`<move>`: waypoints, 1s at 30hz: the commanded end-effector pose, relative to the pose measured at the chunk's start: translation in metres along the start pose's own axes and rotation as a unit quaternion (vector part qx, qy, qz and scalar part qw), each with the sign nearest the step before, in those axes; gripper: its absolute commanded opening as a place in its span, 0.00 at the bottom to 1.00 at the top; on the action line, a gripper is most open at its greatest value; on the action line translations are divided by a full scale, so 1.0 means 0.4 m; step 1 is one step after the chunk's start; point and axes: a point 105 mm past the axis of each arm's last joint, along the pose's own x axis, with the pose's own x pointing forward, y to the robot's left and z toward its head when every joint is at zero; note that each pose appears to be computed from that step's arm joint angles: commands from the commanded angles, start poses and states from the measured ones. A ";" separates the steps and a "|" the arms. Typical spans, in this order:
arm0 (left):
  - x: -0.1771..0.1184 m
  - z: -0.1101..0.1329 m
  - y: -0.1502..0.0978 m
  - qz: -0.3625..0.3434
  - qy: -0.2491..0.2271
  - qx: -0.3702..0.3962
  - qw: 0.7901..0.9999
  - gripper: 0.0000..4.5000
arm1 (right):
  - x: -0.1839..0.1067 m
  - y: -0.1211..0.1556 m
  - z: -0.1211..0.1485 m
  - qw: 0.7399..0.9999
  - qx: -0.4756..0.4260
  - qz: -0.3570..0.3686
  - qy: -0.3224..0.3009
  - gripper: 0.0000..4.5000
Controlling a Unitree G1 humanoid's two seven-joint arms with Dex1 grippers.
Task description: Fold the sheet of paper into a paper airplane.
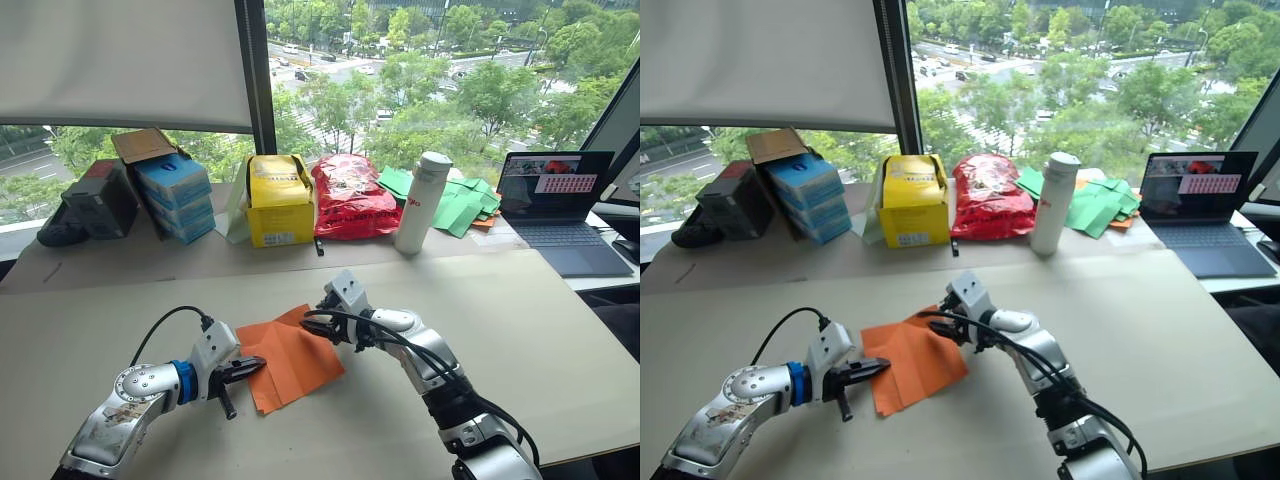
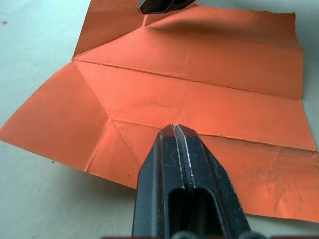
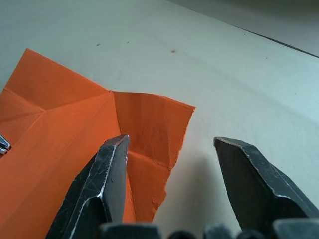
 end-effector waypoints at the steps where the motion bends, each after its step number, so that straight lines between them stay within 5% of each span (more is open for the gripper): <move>1: 0.000 -0.029 -0.009 -0.003 0.024 -0.005 1.000 0.00 | 0.000 0.005 0.045 0.999 0.003 0.011 -0.031 0.61; 9: -0.004 -0.031 -0.008 -0.001 0.026 -0.005 1.000 0.00 | -0.001 0.016 0.045 0.999 0.005 0.021 -0.034 0.02; 20: -0.012 -0.003 0.018 0.008 0.004 -0.022 1.000 0.00 | -0.062 0.072 0.083 0.985 -0.128 0.026 -0.113 0.01; 30: -0.018 0.039 0.058 -0.009 -0.001 -0.011 1.000 0.00 | -0.089 0.127 0.049 0.920 -0.379 -0.040 -0.090 0.01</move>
